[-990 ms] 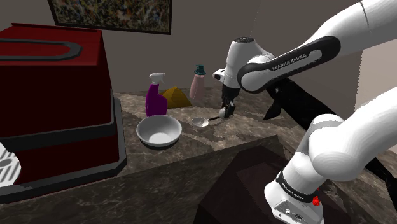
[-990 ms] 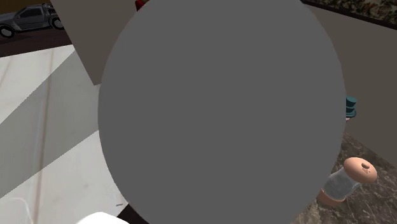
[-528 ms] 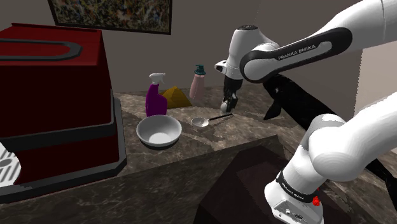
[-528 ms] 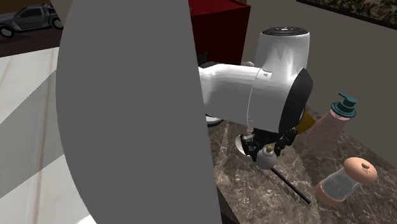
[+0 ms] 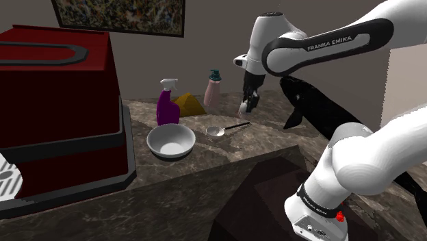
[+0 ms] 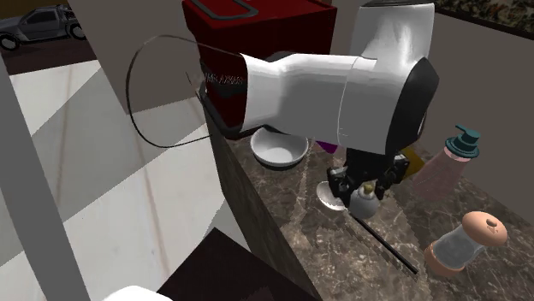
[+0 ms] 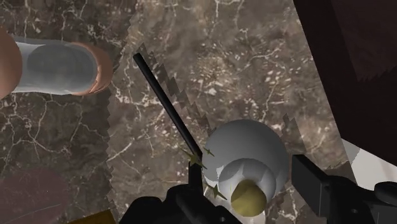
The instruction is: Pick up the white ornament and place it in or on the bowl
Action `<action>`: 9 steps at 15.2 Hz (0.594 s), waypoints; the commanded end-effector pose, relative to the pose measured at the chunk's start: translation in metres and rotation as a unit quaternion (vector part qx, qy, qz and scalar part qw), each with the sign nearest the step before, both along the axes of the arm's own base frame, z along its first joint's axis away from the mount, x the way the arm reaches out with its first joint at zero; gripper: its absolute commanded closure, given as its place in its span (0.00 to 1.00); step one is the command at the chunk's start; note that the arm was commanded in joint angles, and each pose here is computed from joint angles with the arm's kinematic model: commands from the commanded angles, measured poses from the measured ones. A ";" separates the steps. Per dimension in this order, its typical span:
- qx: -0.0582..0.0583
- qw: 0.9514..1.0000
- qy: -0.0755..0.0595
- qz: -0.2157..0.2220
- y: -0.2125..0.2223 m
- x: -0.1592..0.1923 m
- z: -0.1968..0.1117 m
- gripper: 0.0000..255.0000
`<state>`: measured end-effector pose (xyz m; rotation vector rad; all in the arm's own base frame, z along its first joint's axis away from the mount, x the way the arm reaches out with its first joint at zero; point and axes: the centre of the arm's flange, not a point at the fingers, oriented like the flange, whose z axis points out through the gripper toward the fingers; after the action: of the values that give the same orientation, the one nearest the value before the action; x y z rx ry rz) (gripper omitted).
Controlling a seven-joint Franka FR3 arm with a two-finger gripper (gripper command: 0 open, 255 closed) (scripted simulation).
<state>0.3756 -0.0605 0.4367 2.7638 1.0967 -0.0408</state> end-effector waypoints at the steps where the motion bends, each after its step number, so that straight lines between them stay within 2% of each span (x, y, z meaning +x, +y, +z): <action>1: 0.000 1.000 0.000 0.000 0.012 0.007 0.006 1.00; 9: 0.000 1.000 0.000 0.000 0.107 0.054 0.005 1.00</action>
<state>0.4224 0.0312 0.4394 2.7631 1.0969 -0.0416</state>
